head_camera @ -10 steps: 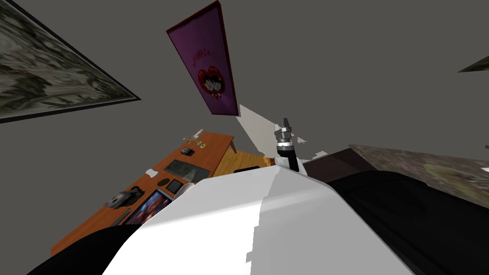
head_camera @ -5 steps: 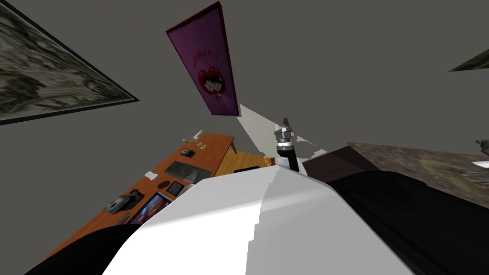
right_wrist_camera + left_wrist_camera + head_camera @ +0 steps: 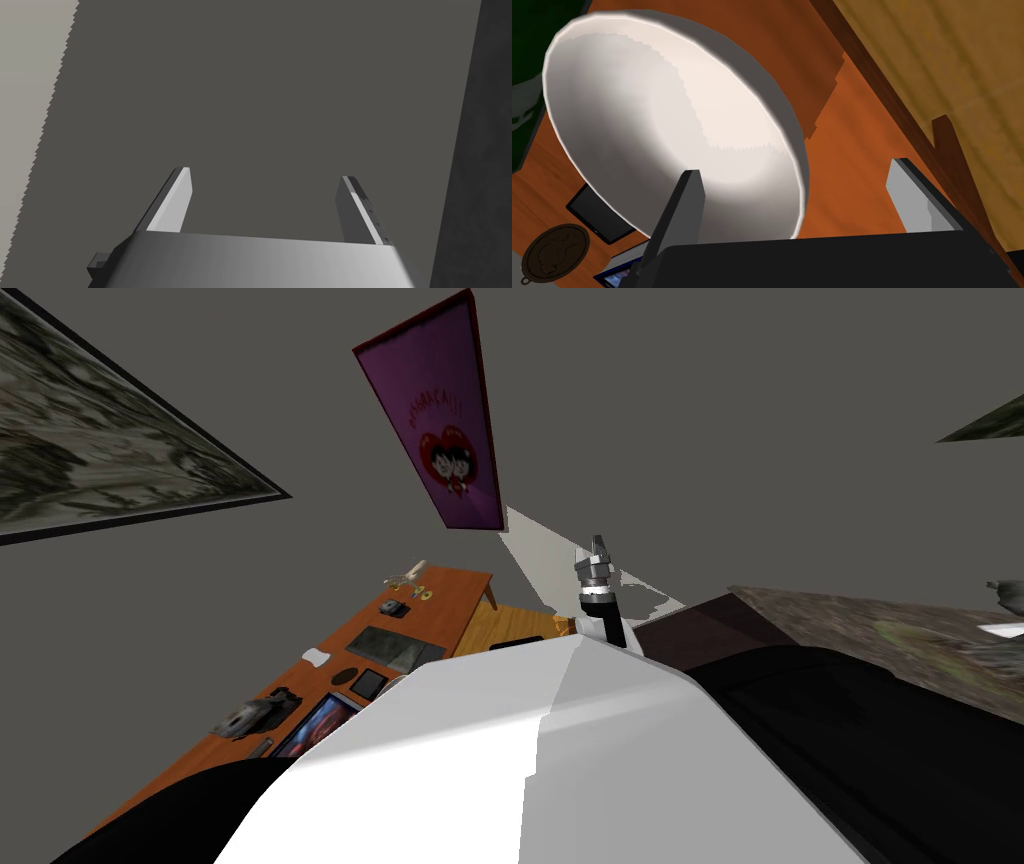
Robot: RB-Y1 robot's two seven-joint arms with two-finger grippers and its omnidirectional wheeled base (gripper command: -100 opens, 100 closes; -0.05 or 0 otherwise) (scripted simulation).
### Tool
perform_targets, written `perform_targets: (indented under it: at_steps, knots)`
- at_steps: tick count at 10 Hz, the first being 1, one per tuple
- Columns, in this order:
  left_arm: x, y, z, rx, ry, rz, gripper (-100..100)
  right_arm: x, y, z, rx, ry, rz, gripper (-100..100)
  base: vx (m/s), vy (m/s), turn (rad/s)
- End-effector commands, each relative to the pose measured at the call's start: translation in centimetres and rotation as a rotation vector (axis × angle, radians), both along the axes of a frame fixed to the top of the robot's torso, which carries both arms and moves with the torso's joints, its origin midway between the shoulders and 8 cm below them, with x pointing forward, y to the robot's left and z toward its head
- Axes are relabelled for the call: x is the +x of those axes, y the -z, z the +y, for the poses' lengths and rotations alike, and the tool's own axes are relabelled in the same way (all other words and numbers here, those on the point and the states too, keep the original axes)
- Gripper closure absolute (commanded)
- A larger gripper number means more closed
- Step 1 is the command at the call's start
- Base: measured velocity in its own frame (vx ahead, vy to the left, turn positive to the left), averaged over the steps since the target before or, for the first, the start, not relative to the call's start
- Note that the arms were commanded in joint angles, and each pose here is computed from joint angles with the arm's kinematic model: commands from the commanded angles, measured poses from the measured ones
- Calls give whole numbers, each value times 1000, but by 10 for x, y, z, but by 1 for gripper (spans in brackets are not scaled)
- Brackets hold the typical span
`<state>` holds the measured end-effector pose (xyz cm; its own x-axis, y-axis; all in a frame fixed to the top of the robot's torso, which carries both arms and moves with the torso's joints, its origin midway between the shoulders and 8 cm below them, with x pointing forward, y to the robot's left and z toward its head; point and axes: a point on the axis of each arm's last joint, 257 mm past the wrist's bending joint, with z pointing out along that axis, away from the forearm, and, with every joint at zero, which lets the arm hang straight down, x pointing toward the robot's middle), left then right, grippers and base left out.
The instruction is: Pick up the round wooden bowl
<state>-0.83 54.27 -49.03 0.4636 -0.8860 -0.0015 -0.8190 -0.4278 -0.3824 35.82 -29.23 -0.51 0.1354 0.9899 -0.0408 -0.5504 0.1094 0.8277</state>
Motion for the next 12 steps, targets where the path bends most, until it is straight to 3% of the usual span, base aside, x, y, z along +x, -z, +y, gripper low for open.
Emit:
perform_targets:
  at_steps: [1, 4, 5, 9, 10, 11, 12]
  knots:
    - [-1, 6, -3, -1, -6, -1, -100, 0, 0, 0, 0, 0, 0, 0, 19, 31, -14]
    - [0, 12, -5, 0, -11, -3, -100, 0, 0, 0, 0, 0, 0, 0, 14, 21, -7]
    - [-1, 13, -6, 0, -9, -1, 100, 0, 0, 0, 0, 0, 0, 0, 0, 0, 0]
    - [-1, 13, -6, -3, -11, 0, 100, 0, 0, 0, 0, 0, 0, 0, 0, 0, 0]
    - [-1, 13, -7, -3, -11, 0, 0, 0, 0, 0, 0, 0, 0, 0, 0, 0, 0]
    - [-1, 6, -3, -1, -6, -1, 100, 0, 0, 0, 0, 0, 0, 0, -13, -21, 7]
    - [-1, 6, -3, -1, -6, -1, 100, 0, 0, 0, 0, 0, 0, 0, -14, -23, 8]
